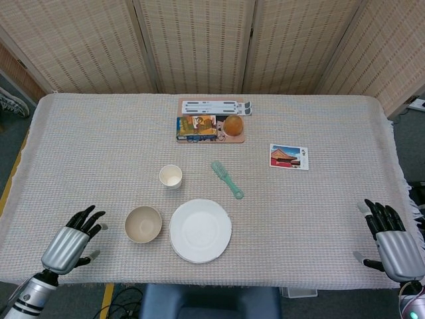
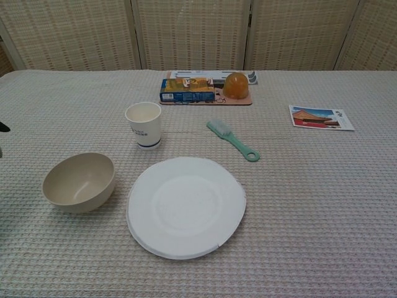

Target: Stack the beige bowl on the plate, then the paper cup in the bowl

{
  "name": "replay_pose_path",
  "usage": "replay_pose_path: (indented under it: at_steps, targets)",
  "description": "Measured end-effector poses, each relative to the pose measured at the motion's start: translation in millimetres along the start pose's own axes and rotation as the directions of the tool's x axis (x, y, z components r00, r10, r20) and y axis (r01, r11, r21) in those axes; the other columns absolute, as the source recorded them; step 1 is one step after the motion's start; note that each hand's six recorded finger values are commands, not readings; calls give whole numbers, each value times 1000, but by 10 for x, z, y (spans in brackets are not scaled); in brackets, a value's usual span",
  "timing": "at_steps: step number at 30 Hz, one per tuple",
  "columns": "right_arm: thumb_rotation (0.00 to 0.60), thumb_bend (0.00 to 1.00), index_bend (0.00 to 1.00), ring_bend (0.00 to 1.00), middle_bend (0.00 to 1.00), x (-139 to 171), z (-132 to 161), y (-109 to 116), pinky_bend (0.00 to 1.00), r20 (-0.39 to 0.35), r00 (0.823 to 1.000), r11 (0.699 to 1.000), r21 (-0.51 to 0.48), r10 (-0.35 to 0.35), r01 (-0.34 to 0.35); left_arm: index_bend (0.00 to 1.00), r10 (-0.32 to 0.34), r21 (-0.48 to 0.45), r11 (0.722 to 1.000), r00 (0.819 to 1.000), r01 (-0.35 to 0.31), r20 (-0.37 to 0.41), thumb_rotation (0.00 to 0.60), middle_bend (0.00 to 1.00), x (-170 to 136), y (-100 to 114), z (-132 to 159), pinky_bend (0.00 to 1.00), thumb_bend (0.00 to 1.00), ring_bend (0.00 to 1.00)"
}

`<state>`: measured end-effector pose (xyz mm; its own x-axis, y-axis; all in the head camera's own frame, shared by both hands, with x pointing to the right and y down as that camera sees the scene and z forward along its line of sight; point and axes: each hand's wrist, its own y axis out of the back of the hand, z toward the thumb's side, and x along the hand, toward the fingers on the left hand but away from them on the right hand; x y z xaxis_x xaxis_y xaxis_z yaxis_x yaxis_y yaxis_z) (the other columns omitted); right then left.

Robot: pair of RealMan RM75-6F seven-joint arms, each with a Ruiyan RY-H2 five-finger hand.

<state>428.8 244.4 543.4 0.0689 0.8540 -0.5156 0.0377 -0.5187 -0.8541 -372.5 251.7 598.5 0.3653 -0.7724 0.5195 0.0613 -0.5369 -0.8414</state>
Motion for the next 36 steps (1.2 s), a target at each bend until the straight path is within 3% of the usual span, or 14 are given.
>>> replay_pose_path:
  at_steps: [11,36]
  targets:
    - [600,131,0,0,0,-63,-129,38,0,23,1000,999,-42,19,-18,380,-33,-21,999,998,35,54,600,170,354,-164,256,199,241,18]
    - [600,131,0,0,0,-78,-257,120,0,30,999,996,-84,19,-17,431,-54,-38,998,994,57,92,600,171,643,-404,456,199,241,17]
